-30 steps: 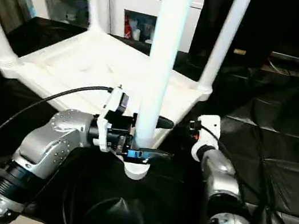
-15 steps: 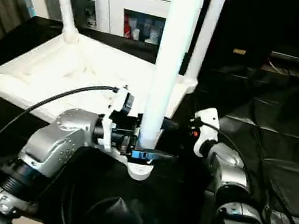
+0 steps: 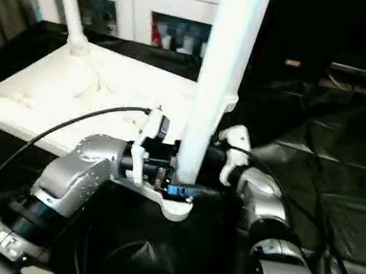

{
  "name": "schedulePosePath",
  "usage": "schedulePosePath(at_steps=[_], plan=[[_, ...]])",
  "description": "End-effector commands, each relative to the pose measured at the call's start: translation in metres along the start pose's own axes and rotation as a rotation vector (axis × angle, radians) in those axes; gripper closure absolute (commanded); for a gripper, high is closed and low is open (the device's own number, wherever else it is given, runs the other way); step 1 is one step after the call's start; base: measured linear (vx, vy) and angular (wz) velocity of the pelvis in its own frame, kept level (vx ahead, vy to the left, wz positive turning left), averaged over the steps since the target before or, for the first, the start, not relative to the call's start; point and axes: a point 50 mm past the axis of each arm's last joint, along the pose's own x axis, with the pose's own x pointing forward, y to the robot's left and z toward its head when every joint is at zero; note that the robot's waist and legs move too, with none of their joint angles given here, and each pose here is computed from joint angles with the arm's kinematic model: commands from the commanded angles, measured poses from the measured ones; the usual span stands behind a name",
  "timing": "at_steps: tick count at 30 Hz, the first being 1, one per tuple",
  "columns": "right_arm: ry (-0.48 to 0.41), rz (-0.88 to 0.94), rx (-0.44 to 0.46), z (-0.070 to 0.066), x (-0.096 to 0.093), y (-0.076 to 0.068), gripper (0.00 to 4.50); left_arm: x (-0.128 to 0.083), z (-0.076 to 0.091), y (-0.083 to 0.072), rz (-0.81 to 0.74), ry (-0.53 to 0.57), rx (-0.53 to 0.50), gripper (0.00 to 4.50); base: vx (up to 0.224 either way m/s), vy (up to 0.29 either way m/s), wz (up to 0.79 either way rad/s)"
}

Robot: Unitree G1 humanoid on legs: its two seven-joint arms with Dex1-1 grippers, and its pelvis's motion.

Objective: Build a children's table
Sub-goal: Rotate table base

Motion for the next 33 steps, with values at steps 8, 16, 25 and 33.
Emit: schedulePosePath(at_steps=[8, 16, 25, 33], plan=[[-0.039, -0.086, -0.036, 0.006, -0.005, -0.009, 0.71, 0.001, 0.001, 0.017, 0.114, 0.073, 0.096, 0.04, 0.000, 0.000, 0.00], [-0.146, -0.169, -0.083, 0.024, -0.033, -0.033, 0.71, -0.045, 0.007, 0.033, 0.112, 0.135, 0.067, 0.04, 0.000, 0.000, 0.00], [-0.018, -0.135, -0.193, 0.018, -0.070, -0.046, 0.71, -0.095, -0.001, 0.035, 0.035, 0.394, 0.050, 0.04, 0.000, 0.000, 0.00], [0.070, 0.052, -0.279, 0.022, -0.093, -0.031, 0.71, -0.102, -0.012, 0.042, 0.039, 0.515, 0.123, 0.78, 0.000, 0.000, 0.00]])
